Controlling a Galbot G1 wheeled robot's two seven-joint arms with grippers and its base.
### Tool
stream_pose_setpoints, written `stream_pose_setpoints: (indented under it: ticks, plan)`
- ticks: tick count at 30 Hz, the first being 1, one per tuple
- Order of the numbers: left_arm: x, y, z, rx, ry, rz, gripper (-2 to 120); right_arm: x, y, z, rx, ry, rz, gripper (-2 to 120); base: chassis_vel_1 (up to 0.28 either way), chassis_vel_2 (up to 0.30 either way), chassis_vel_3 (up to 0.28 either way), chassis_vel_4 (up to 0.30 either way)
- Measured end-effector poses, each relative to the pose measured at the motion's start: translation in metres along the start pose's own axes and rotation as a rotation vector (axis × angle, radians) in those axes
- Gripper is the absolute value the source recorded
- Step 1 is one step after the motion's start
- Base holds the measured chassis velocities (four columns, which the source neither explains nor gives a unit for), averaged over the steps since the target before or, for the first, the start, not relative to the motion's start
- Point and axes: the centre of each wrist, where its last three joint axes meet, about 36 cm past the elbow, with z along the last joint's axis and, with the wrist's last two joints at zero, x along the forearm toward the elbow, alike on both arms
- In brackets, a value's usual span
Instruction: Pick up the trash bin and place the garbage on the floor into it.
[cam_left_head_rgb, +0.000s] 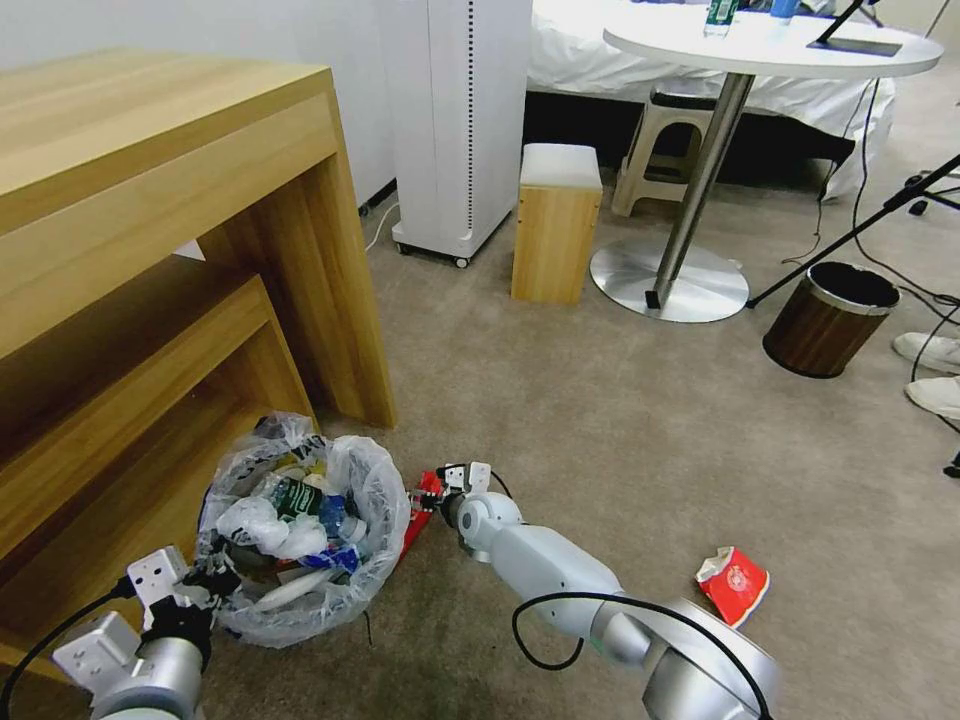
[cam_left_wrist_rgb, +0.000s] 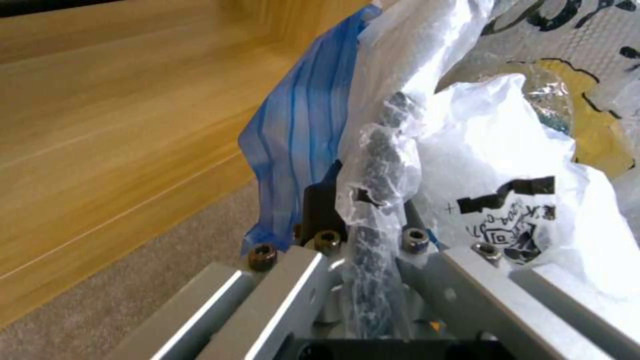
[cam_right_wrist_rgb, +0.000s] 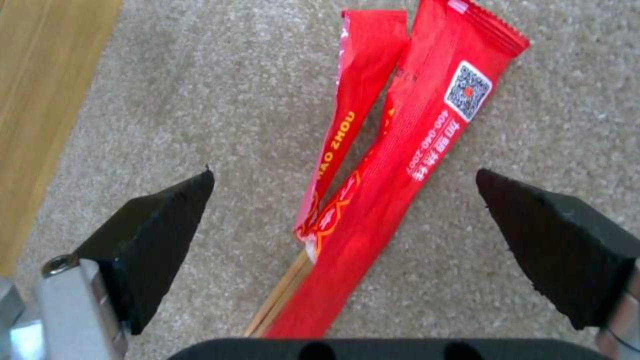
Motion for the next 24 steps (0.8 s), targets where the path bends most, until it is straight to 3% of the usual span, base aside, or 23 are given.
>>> stream_pose_setpoints:
  ticks: [11, 24]
  plan:
    - [-0.0031, -0.0015, 0.0018, 0.006, 0.001, 0.004, 0, 0.0001, 0.0002, 0.0039, -0.014, 0.095, 0.038, 100, 0.000, 0.000, 0.000, 0.000]
    - [-0.0013, -0.0010, 0.0028, 0.001, -0.013, 0.004, 0, -0.0019, -0.0039, 0.0067, 0.020, 0.122, 0.076, 100, 0.000, 0.000, 0.000, 0.000]
